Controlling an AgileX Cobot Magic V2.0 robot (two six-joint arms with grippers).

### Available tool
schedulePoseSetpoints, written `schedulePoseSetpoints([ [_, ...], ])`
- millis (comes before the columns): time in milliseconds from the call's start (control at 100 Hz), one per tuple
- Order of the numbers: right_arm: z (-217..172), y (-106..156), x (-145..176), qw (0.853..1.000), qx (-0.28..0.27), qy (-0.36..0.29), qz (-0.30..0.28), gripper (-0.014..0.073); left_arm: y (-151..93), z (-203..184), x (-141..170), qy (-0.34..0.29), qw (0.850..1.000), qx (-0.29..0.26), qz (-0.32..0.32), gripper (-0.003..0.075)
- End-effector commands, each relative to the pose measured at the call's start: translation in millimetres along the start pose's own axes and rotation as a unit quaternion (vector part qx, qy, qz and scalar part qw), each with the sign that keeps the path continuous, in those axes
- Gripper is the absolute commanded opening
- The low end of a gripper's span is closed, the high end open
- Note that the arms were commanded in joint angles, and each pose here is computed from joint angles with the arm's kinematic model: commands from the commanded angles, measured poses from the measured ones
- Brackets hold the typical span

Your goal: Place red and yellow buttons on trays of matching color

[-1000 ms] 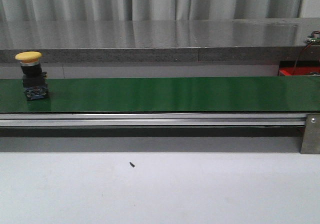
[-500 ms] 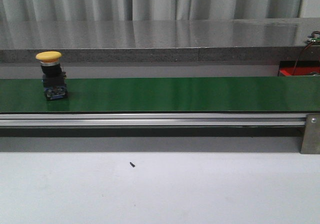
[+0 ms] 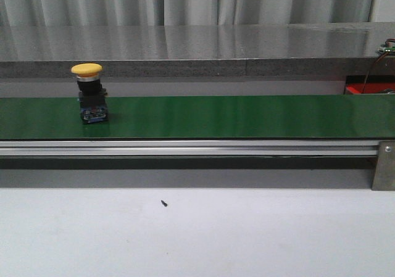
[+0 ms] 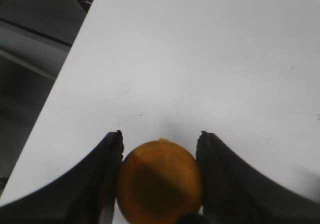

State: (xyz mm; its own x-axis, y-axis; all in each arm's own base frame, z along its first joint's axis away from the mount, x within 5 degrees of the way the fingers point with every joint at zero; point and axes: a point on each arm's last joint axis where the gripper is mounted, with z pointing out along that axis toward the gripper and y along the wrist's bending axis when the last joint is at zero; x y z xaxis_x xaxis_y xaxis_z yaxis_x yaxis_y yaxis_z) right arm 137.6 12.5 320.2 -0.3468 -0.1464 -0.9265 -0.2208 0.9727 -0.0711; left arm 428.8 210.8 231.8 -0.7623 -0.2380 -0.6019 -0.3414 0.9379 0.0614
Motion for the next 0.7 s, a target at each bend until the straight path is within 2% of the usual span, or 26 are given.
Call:
schedulePoseSetpoints([
  [0, -4.0, -3.7, -12.8, 0.999, 0.019, -0.038, 0.002, -0.0068, -7.8, -67.6, -32.4, -0.085, 0.996, 0.006, -0.004, 0.0137],
  [190, -4.0, -3.7, -12.8, 0.999, 0.019, -0.038, 0.002, -0.0068, -37.9, -128.3, -33.4, -0.107, 0.994, 0.034, 0.016, 0.0137],
  [380, -4.0, -3.7, -12.8, 0.999, 0.019, -0.038, 0.002, -0.0068, -73.0, -165.3, -16.2, -0.119, 0.99, 0.066, 0.047, 0.0137],
  [500, -4.0, -3.7, -12.8, 0.999, 0.019, -0.038, 0.002, -0.0068, -90.7, -168.7, -1.0, -0.104, 0.989, 0.085, 0.062, 0.0137],
  [690, -4.0, -3.7, -12.8, 0.999, 0.019, -0.038, 0.002, -0.0068, -110.6, -148.6, 19.9, -0.081, 0.988, 0.109, 0.066, 0.0137],
])
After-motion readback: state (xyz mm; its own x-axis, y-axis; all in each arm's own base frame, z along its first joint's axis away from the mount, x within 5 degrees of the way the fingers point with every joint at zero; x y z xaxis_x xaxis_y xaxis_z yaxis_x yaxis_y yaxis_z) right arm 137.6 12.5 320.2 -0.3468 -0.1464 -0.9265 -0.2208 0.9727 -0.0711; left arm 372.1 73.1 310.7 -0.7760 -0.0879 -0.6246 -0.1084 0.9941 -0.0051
